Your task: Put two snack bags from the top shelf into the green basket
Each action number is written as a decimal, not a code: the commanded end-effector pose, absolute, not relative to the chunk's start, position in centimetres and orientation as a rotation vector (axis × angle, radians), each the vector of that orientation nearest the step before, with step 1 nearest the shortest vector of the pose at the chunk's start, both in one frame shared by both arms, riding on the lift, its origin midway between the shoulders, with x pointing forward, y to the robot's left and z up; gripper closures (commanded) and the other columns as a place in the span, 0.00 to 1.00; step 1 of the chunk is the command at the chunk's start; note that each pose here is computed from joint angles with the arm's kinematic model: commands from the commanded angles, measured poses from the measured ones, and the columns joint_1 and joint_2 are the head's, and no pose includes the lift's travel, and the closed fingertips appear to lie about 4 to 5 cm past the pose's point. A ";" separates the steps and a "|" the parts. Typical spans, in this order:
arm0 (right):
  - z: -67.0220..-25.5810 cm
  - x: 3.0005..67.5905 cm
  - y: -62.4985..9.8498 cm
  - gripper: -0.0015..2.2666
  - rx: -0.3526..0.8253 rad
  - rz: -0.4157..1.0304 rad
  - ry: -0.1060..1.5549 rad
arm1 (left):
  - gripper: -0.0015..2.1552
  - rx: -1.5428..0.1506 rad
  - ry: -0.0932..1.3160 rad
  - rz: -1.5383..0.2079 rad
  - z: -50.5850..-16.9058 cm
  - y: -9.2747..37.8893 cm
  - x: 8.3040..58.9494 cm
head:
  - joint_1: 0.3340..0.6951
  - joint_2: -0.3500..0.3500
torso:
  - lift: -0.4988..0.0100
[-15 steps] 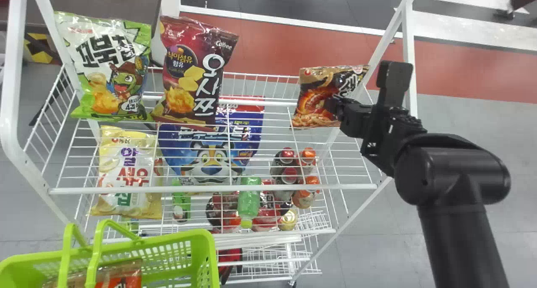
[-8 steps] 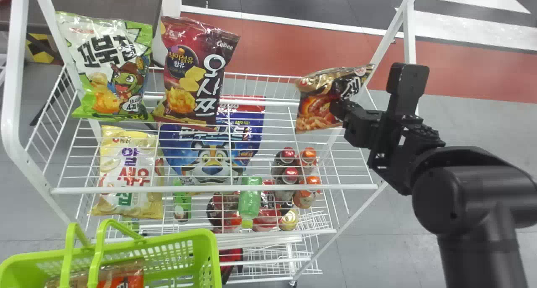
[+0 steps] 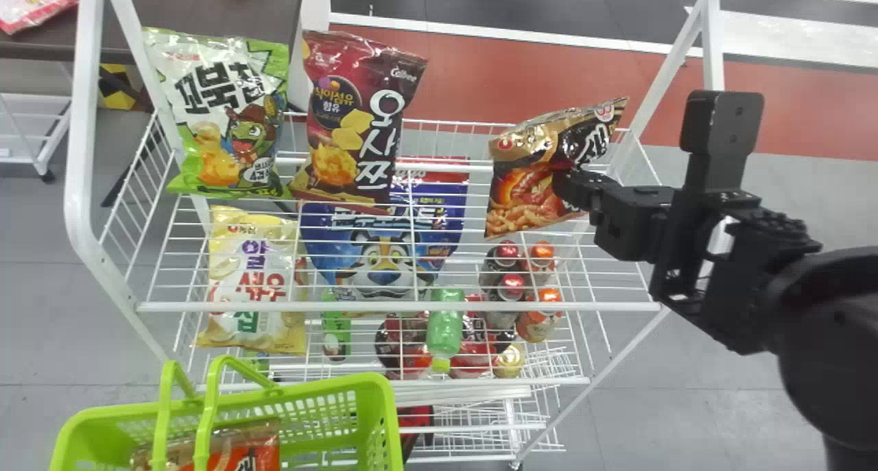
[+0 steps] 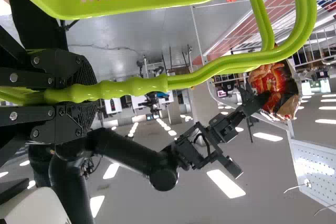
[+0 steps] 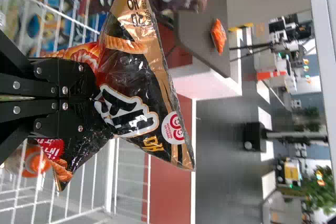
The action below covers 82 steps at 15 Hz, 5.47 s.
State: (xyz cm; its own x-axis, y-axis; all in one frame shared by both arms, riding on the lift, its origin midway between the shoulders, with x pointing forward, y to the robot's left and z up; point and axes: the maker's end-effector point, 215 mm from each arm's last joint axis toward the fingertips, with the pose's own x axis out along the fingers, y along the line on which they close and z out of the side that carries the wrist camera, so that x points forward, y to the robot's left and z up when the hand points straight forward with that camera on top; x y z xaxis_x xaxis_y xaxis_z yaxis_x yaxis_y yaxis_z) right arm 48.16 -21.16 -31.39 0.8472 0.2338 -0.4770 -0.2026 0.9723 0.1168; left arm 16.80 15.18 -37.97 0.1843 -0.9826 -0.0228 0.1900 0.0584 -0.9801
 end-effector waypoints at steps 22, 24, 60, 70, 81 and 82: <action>-41.2 25.5 3.3 0.19 0.192 0.873 1.006 | 1.00 -1.115 0.948 -1.131 -38.2 15.2 17.0 | 1.00 1.00 | 0.98; -41.8 25.6 3.4 0.00 0.197 0.867 1.012 | 1.00 -1.114 0.949 -1.131 -38.3 15.2 17.0 | 1.00 1.00 | 0.98; -36.6 40.3 -10.3 0.03 0.135 0.419 0.108 | 1.00 -1.111 0.938 -1.147 -38.5 15.2 17.1 | 1.00 0.76 | 0.98; -41.0 35.5 -19.5 0.02 0.121 0.221 0.081 | 1.00 -1.131 0.925 -1.143 -38.7 14.9 16.9 | 1.00 0.39 | 0.98; -41.2 34.9 -19.7 0.02 0.126 0.214 0.083 | 1.00 -1.132 0.924 -1.143 -38.6 14.7 16.6 | 1.00 0.34 | 0.98; -41.1 34.9 -19.6 0.02 0.126 0.216 0.083 | 1.00 -1.131 0.925 -1.142 -38.6 14.8 16.6 | 1.00 0.33 | 0.98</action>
State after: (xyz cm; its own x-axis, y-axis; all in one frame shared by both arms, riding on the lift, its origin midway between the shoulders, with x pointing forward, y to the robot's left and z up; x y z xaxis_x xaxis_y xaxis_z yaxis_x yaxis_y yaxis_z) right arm 34.96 -19.65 -41.17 0.9734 0.2185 -0.0684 -0.2081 0.9690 0.1335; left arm 16.63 14.75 -38.63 0.1969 -0.9804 0.0030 0.2030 0.0378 -0.9785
